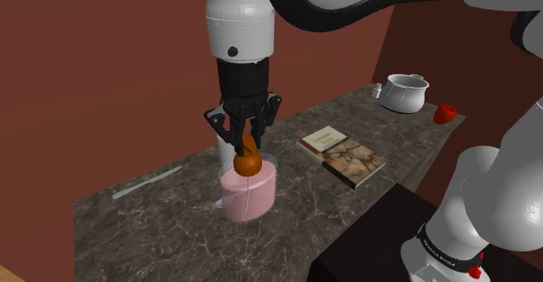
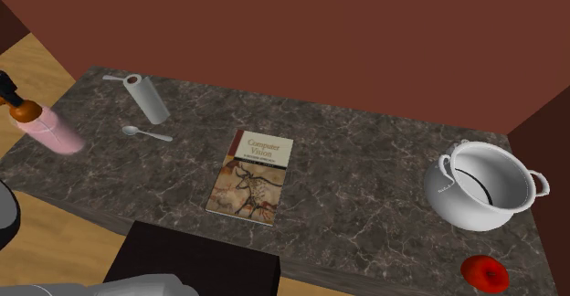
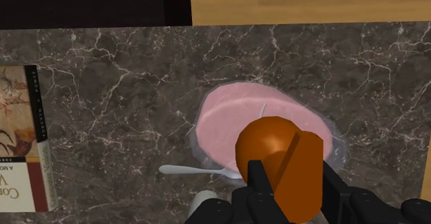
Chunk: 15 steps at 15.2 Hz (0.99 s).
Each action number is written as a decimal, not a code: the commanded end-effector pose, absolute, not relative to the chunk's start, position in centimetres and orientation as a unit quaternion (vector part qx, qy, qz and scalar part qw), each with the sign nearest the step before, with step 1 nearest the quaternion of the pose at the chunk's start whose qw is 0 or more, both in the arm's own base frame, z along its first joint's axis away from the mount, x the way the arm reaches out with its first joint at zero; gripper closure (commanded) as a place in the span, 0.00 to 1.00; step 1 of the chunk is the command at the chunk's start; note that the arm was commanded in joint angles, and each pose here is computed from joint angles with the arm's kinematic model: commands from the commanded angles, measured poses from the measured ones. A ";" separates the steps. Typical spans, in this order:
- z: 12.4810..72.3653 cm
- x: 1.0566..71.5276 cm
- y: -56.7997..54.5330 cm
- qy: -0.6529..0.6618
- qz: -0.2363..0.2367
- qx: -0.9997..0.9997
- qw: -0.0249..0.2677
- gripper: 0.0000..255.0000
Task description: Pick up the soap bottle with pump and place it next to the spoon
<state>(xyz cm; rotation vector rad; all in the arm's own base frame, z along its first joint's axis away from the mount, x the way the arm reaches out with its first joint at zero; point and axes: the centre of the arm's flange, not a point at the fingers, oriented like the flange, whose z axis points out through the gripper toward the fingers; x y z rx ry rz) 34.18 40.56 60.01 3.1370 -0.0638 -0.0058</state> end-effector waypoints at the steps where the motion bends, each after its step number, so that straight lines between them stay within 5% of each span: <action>1: 58.9 34.2 40.6 -0.020 -0.001 1.000 0.002 1.00; 15: 51.5 34.2 40.6 -0.020 -0.001 1.000 0.002 1.00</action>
